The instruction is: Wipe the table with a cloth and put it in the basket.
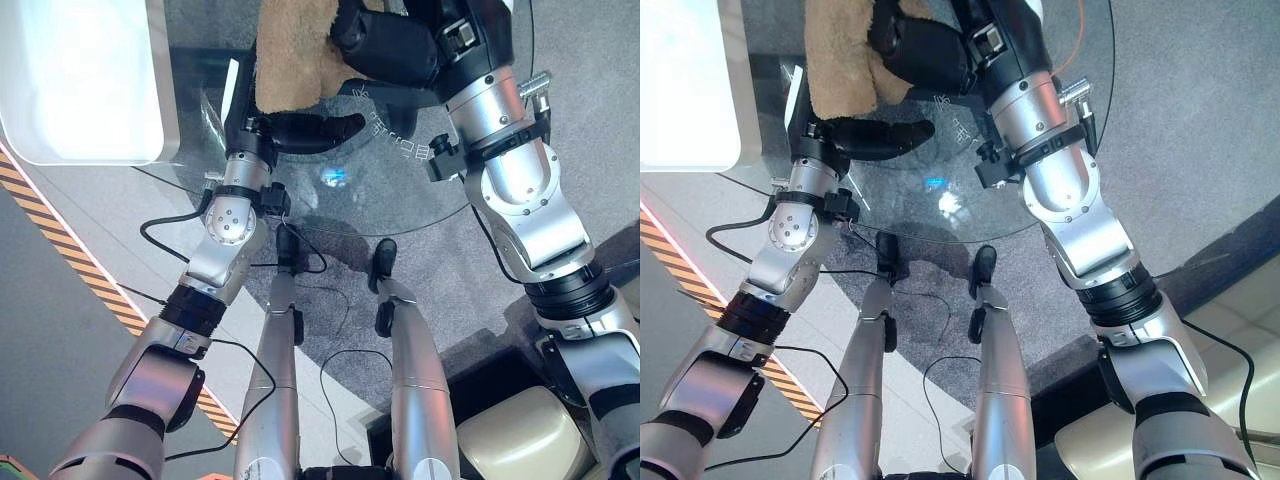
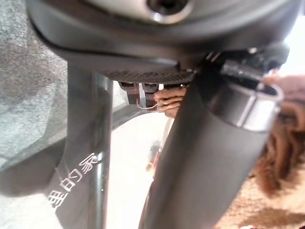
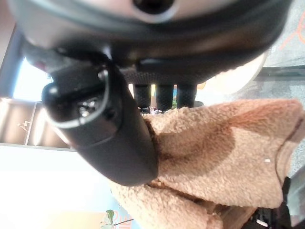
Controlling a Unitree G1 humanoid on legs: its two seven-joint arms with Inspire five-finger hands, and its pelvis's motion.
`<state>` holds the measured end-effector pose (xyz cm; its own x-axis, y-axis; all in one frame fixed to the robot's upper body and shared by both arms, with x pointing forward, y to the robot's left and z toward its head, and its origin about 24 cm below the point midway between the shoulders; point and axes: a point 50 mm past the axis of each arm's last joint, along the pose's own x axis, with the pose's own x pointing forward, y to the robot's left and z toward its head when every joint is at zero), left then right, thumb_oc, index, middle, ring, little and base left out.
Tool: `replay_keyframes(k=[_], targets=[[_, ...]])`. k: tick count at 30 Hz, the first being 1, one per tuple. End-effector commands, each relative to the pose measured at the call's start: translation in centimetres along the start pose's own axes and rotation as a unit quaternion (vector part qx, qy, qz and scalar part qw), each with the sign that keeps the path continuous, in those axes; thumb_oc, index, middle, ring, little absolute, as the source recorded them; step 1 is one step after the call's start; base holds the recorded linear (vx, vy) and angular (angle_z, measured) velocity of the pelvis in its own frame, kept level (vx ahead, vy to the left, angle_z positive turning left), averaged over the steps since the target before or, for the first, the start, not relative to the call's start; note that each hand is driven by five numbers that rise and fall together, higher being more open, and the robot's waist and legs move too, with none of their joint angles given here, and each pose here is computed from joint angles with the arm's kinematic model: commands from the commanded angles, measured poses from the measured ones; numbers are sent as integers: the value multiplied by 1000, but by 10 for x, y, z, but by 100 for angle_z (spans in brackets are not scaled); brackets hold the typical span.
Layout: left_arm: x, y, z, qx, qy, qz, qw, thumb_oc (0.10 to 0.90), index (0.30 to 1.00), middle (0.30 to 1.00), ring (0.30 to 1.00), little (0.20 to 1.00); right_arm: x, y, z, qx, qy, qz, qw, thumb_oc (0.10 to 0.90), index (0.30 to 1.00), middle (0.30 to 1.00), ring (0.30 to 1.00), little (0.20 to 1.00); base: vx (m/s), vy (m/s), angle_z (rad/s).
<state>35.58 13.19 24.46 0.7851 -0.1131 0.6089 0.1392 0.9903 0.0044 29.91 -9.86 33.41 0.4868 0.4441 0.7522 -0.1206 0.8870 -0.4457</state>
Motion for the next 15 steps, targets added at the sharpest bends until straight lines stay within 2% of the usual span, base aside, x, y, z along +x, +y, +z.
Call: replay_keyframes(k=[1, 15], targets=[[16, -14, 69, -44, -172, -22, 984, 800, 900, 900, 900, 900, 13, -8, 110, 15, -289, -13, 957, 100, 300, 300, 300, 200, 0, 0, 0], [13, -15, 82, -56, -212, -17, 975, 800, 900, 900, 900, 900, 13, -12, 108, 3, -281, -34, 959, 100, 300, 300, 300, 200, 0, 0, 0]])
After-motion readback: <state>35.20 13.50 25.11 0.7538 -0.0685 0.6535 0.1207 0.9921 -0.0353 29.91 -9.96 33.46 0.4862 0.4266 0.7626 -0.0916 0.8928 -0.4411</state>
